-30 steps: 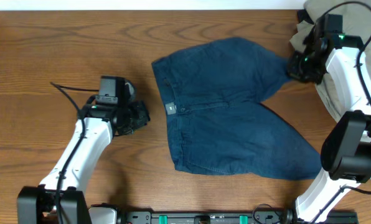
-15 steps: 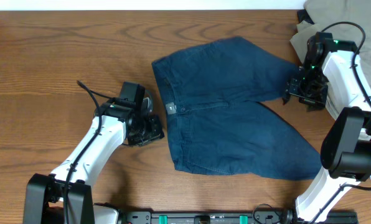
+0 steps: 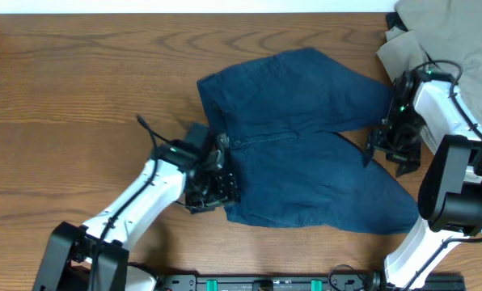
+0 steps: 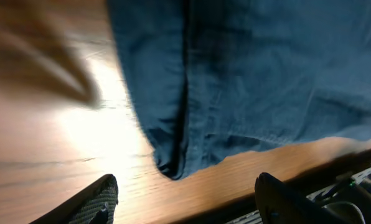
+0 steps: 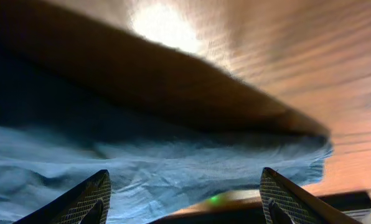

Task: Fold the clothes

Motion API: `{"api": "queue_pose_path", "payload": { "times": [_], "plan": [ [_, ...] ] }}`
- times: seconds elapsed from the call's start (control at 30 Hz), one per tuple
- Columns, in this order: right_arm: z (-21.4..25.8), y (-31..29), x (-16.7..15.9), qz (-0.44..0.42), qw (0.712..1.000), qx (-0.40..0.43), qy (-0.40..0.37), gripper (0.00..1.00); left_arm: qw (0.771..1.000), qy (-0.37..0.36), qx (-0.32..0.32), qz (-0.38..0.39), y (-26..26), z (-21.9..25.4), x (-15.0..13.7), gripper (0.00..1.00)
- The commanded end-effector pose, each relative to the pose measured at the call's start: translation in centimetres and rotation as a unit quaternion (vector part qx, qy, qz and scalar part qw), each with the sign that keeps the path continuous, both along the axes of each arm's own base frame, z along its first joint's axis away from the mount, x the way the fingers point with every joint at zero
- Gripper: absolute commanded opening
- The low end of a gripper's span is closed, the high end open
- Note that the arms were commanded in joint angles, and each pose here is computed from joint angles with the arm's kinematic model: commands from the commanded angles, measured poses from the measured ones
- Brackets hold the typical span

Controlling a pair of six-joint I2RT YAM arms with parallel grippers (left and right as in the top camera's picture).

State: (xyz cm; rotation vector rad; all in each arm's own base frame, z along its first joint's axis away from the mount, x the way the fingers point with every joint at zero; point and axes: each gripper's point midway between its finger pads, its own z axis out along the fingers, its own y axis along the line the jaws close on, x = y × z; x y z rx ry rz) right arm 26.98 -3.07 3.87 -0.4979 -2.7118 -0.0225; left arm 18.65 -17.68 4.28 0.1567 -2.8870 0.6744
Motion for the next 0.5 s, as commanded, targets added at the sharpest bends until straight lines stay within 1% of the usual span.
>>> {"api": "queue_pose_path", "payload": {
  "times": [0.0, 0.1, 0.13, 0.17, 0.27, 0.3, 0.33, 0.4, 0.43, 0.47],
  "plan": [
    [0.3, 0.3, -0.6, -0.003, 1.000, 0.013, -0.008, 0.75, 0.999, 0.029, 0.006, 0.013, -0.6, -1.3, -1.8, 0.72],
    [0.8, 0.3, -1.2, -0.003, 1.000, 0.012, -0.012, 0.75, 0.999, 0.030, 0.006, 0.011, -1.3, -2.1, -2.6, 0.72],
    [1.0, 0.4, -1.4, -0.003, 1.000, 0.012, -0.015, 0.75, 1.000, 0.026, 0.003, 0.006, -1.6, -2.3, -2.7, 0.68],
    [1.2, 0.4, -1.6, -0.002, 1.000, 0.011, -0.018, 0.75, 1.000, 0.020, -0.001, 0.002, -1.9, -2.4, -2.7, 0.61],
    [1.6, 0.5, -2.5, -0.002, 1.000, 0.011, -0.021, 0.75, 1.000, 0.000, -0.001, -0.007, -2.7, -2.7, -2.3, 0.44],
    [1.5, 0.6, -3.1, -0.002, 1.000, 0.011, -0.020, 0.74, 1.000, -0.011, 0.015, -0.004, -2.6, -3.1, -2.0, 0.36],
    [1.5, 0.7, -3.4, -0.002, 1.000, 0.012, -0.019, 0.74, 0.999, -0.017, 0.028, -0.002, -2.4, -3.5, -1.9, 0.31],
    [1.1, 0.9, -4.3, -0.003, 1.000, 0.013, -0.017, 0.73, 0.999, -0.017, 0.049, 0.007, -2.0, -4.1, -1.8, 0.14],
    [0.9, 1.1, -4.7, -0.005, 1.000, 0.018, -0.017, 0.73, 0.998, -0.013, 0.055, 0.012, -1.9, -4.3, -1.8, 0.09],
    [0.7, 1.4, -5.1, -0.008, 0.999, 0.025, -0.017, 0.72, 0.998, -0.010, 0.059, 0.013, -1.8, -4.6, -1.8, 0.06]
  ]
}}
